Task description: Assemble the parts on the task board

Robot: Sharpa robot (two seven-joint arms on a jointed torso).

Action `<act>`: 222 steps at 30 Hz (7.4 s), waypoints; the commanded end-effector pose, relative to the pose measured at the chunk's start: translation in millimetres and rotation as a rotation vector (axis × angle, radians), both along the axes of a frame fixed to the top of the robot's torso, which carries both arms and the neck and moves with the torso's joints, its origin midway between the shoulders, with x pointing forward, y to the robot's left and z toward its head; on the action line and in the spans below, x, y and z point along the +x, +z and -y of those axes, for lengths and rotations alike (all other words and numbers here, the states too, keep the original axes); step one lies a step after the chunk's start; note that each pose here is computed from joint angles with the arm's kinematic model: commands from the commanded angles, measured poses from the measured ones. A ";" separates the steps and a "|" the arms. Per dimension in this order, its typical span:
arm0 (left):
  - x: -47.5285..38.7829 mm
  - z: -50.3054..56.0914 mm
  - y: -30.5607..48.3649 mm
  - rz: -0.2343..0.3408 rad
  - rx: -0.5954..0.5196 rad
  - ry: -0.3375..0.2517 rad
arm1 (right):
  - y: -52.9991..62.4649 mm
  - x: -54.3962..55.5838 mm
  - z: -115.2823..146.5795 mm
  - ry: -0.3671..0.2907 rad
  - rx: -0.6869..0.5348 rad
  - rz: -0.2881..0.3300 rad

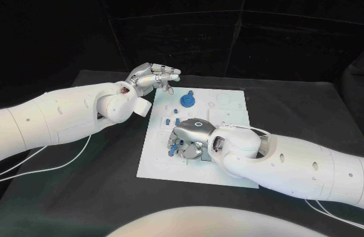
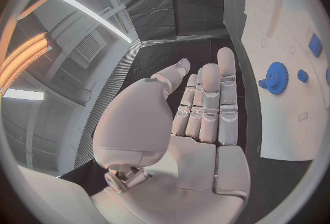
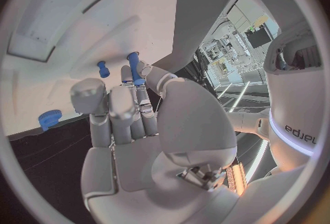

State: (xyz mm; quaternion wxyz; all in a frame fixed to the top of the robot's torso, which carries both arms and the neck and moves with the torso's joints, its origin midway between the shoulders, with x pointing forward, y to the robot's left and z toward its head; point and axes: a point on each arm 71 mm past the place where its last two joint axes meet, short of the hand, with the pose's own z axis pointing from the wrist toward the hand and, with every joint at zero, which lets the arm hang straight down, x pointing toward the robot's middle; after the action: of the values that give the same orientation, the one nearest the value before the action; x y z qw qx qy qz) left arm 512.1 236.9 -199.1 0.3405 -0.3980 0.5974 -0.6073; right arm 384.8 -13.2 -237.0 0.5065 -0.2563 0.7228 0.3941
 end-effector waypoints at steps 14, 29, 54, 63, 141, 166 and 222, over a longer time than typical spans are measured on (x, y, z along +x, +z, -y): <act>-0.3 1.4 1.3 0.000 -0.008 -0.013 | -2.5 2.6 -3.7 -0.001 -0.042 0.013; -0.4 1.0 1.2 -0.002 -0.007 -0.014 | -0.6 -0.2 -11.5 0.024 -0.031 0.055; -0.2 0.9 0.7 -0.007 -0.007 -0.019 | 3.9 -1.5 -10.2 0.027 0.050 0.063; 0.2 -0.3 0.5 -0.008 -0.006 -0.017 | 15.2 1.0 16.3 -0.018 0.208 0.105; -2.6 -5.4 -0.3 -0.010 -0.007 -0.018 | -37.4 -4.1 172.5 -0.663 -0.139 -0.284; -1.8 -4.2 -1.1 -0.016 -0.004 -0.022 | -14.4 -24.1 168.2 -0.763 0.131 -0.470; -2.8 -2.3 -0.6 -0.007 0.009 -0.032 | -20.7 -1.4 116.8 -0.651 0.122 -0.342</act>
State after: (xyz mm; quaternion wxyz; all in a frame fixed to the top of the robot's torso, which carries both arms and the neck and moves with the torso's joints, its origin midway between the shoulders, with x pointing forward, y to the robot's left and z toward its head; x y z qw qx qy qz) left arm 509.6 240.7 -201.1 0.3321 -0.3970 0.6058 -0.6043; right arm 383.8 -131.3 -261.1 0.4834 0.1050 0.8232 0.2788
